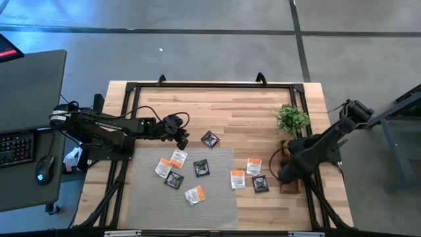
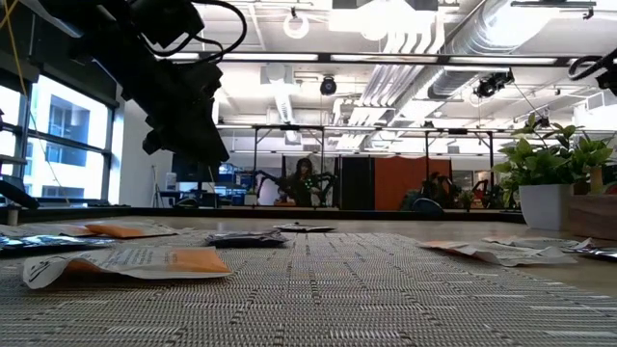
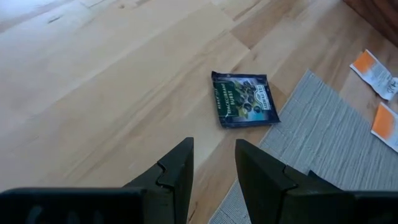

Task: Pick & Place Tea
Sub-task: Put the black tea bag into the middle section of the wooden organizer

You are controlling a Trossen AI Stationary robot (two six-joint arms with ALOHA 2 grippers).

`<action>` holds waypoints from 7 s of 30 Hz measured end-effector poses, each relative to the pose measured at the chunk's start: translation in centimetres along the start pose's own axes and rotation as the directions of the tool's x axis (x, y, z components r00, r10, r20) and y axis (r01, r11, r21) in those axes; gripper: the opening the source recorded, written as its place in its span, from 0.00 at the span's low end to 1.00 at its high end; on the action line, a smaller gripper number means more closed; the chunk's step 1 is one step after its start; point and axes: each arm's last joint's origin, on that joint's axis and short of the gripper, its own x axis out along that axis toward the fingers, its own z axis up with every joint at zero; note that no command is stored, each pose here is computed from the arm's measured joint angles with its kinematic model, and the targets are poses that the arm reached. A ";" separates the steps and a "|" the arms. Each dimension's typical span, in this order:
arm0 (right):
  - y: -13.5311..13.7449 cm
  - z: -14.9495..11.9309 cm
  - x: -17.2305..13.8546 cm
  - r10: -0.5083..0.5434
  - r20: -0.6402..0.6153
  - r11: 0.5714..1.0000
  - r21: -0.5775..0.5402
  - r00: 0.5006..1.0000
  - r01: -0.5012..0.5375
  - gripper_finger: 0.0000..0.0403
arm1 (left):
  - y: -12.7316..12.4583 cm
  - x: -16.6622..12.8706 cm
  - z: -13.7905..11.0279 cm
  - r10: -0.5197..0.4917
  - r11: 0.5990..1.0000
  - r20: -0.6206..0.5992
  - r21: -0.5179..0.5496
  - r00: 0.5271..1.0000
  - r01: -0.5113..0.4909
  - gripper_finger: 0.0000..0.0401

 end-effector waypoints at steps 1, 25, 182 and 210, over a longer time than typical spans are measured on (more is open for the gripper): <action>0.2 -0.1 0.1 -0.013 0.009 1.000 -0.001 1.000 0.013 0.00 | 0.0 0.0 0.0 -0.003 1.000 -0.003 0.000 1.000 0.003 0.29; 2.9 -1.4 -1.3 -0.056 0.018 0.993 -0.104 0.998 0.057 0.28 | 0.1 0.0 0.0 0.024 1.000 0.015 0.002 1.000 -0.024 0.29; -1.5 0.0 -5.8 0.415 0.115 0.907 -0.135 0.902 -0.400 0.00 | -2.9 7.4 6.2 0.001 0.925 -0.021 0.381 1.000 0.007 0.40; 3.1 -1.4 -3.3 0.105 0.156 0.993 -0.070 0.982 -0.095 0.15 | -2.9 7.4 6.2 0.001 0.943 -0.020 0.333 1.000 0.005 0.40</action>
